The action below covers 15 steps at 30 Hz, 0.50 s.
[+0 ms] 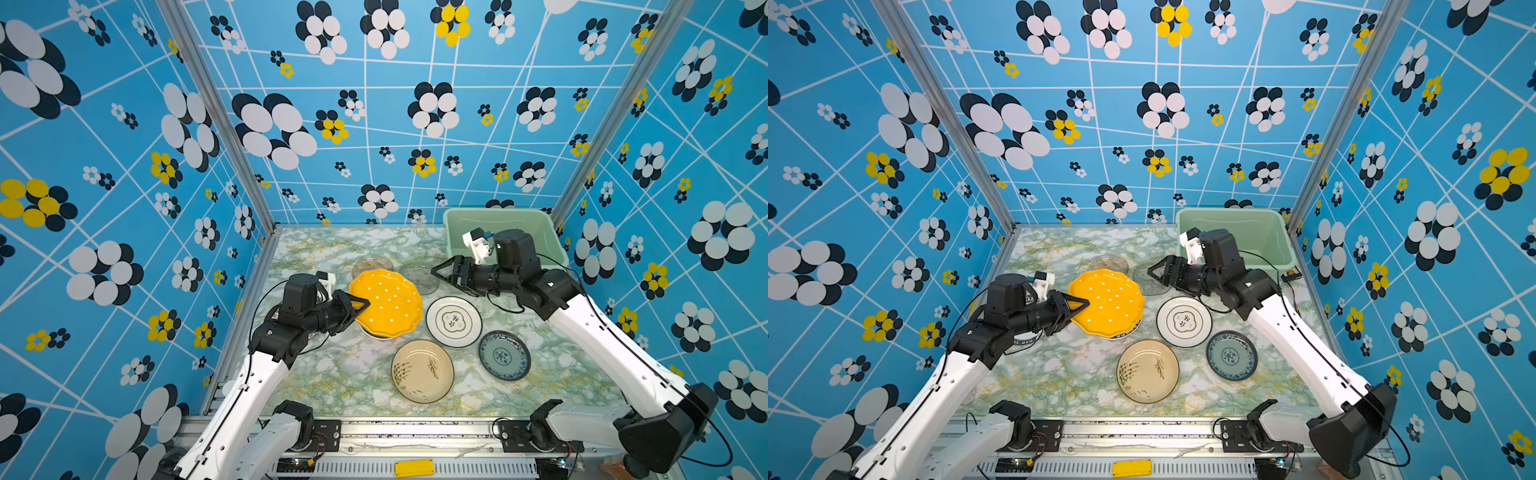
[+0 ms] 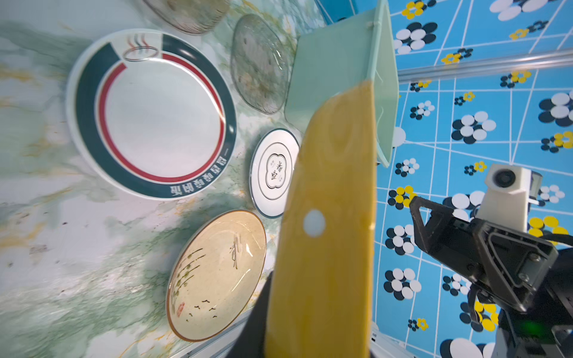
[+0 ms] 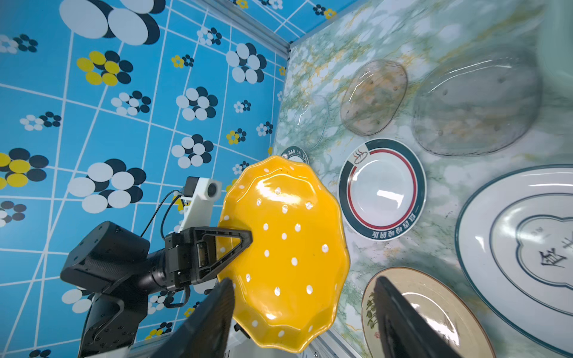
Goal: Place the plates into the plastic bin on the countertop
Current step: Place the plate in the plastic bin.
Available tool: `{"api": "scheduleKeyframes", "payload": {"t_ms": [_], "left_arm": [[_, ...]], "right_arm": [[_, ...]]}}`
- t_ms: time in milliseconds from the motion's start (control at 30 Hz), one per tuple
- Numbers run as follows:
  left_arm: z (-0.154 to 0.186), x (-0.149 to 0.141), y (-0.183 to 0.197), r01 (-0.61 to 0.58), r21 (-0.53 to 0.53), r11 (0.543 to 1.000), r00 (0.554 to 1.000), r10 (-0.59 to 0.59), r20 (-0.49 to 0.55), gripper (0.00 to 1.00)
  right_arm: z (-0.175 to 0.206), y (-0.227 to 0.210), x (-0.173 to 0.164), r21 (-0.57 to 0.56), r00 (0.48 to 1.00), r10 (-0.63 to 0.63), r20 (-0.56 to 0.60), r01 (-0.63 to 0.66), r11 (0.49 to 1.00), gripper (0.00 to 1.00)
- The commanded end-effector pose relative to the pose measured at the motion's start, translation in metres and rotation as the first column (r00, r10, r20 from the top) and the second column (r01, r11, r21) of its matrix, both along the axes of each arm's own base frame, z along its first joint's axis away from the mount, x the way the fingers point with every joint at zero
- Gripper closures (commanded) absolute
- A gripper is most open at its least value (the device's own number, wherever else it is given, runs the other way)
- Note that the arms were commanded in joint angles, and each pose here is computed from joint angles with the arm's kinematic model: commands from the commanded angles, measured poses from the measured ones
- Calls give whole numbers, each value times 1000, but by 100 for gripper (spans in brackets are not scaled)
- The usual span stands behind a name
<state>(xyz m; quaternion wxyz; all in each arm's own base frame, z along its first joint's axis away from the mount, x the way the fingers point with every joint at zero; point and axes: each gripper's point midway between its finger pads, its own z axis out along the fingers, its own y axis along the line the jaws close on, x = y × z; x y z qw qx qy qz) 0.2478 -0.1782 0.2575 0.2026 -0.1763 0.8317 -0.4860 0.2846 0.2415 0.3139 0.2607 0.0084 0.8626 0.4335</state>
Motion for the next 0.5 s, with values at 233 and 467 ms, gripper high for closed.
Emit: {"api": "scheduleKeyframes", "payload": {"t_ms": [233,467], "left_arm": [[105,-2,-74,273,-157,949,927,-217,306,100],[118,1,-98,296,-238,925,924,-214,317,100]], "right_arm": [[-9,-35,-34,66,998,21,-63,-17,998,25],[-8,-28,-38,177,998,26,-59,-15,984,35]]}}
